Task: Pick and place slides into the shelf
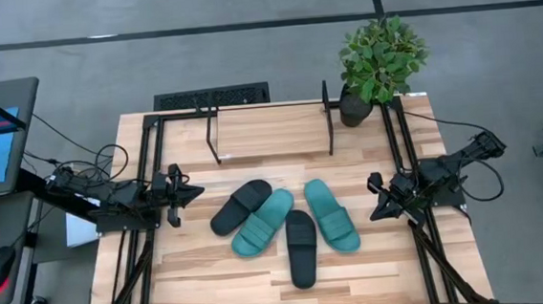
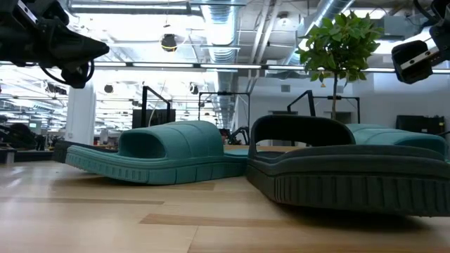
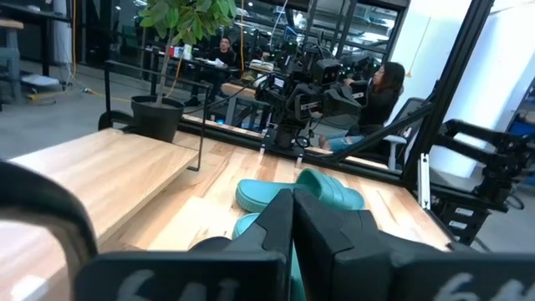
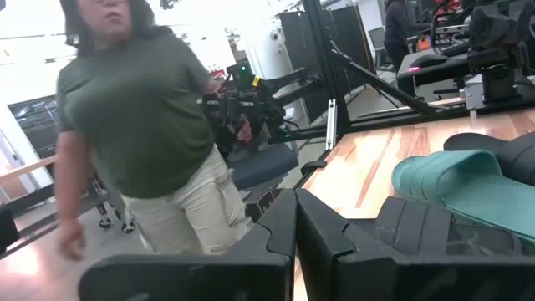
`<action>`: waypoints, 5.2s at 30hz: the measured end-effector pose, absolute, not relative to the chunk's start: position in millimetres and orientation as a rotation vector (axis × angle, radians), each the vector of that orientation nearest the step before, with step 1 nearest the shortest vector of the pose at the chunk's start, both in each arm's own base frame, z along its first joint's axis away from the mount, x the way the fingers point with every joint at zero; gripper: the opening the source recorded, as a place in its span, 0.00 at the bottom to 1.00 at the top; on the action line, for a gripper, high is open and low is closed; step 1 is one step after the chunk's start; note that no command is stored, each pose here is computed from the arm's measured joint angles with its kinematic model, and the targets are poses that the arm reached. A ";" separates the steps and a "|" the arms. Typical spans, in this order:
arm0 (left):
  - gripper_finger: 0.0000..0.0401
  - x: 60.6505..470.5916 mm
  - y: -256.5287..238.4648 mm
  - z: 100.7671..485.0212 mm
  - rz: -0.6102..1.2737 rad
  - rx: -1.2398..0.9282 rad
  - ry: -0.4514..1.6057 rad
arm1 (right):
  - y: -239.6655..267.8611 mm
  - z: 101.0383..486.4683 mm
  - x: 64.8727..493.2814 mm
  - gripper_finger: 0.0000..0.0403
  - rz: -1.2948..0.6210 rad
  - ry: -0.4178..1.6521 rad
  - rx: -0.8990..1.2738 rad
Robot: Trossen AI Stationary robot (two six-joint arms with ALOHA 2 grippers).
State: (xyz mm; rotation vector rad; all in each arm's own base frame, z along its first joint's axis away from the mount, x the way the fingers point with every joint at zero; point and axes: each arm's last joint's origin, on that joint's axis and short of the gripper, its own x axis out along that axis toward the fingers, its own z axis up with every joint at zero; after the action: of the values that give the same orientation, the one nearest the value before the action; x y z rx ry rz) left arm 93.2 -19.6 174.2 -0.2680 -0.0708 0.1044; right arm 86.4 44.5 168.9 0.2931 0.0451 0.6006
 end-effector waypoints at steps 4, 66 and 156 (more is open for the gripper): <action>0.00 93.2 -19.6 174.2 0.102 -0.340 -0.075 | 44.5 168.9 86.4 0.00 0.601 0.045 0.294; 0.00 140.7 -40.7 345.5 -0.065 0.273 0.344 | 44.5 169.0 86.4 0.00 0.601 0.045 0.294; 0.31 233.9 -99.7 188.0 -0.538 0.721 1.291 | 44.5 168.9 86.4 0.00 0.601 0.045 0.293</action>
State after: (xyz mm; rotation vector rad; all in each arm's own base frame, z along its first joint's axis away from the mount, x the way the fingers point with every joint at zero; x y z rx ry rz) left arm 233.9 -99.7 188.0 0.7215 1.2914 -0.5381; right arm 86.4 44.5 168.9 0.2931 0.0449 0.6006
